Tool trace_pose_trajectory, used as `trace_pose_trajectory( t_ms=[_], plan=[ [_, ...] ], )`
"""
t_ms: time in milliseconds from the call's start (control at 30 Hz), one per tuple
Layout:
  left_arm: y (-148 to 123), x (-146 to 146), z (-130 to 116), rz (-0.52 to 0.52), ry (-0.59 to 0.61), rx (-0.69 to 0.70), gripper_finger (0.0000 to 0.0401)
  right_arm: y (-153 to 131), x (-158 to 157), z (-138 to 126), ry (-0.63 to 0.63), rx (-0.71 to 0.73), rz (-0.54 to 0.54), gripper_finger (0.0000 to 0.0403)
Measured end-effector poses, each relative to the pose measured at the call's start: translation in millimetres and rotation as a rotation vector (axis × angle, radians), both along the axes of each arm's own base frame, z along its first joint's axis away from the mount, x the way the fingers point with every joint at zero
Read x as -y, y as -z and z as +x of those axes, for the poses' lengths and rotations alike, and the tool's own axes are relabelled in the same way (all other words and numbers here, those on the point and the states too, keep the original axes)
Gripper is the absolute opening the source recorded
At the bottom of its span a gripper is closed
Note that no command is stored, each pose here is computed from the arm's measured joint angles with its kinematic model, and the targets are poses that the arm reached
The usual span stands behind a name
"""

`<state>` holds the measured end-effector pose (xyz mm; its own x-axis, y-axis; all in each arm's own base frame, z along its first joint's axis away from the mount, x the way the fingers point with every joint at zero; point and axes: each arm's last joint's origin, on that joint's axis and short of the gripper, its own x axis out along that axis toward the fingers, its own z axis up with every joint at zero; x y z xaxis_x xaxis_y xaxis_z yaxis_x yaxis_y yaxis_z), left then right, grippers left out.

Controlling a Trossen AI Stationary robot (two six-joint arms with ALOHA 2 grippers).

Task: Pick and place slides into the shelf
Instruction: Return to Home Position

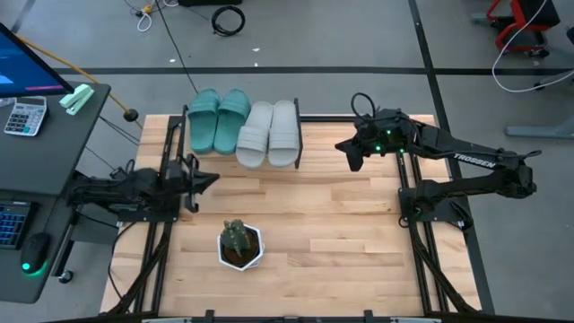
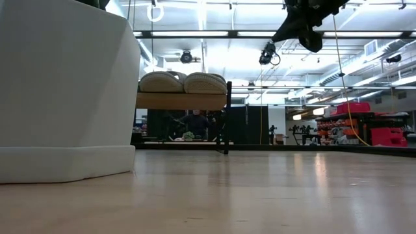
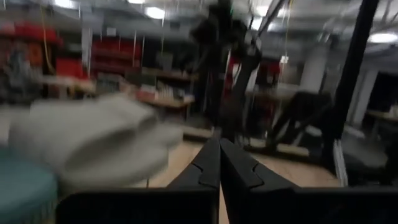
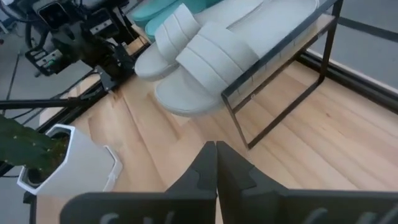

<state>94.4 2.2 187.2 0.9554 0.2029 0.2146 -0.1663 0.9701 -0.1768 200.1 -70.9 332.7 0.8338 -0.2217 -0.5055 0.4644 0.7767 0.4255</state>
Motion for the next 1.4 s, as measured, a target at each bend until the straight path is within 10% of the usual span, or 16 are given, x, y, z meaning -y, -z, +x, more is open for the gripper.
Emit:
trace_pose_trajectory(
  t_ms=[1067, 1400],
  plan=[
    [16, 0, 2, -0.043, -0.007, -0.158, 0.0008, 8, -4, -5, 0.046, -0.081, 0.025, 0.0000],
    [14, 0, 2, -0.041, -0.012, -0.135, 0.0043, 48, -21, -44, 0.028, 0.037, -0.006, 0.0000]
  ],
)
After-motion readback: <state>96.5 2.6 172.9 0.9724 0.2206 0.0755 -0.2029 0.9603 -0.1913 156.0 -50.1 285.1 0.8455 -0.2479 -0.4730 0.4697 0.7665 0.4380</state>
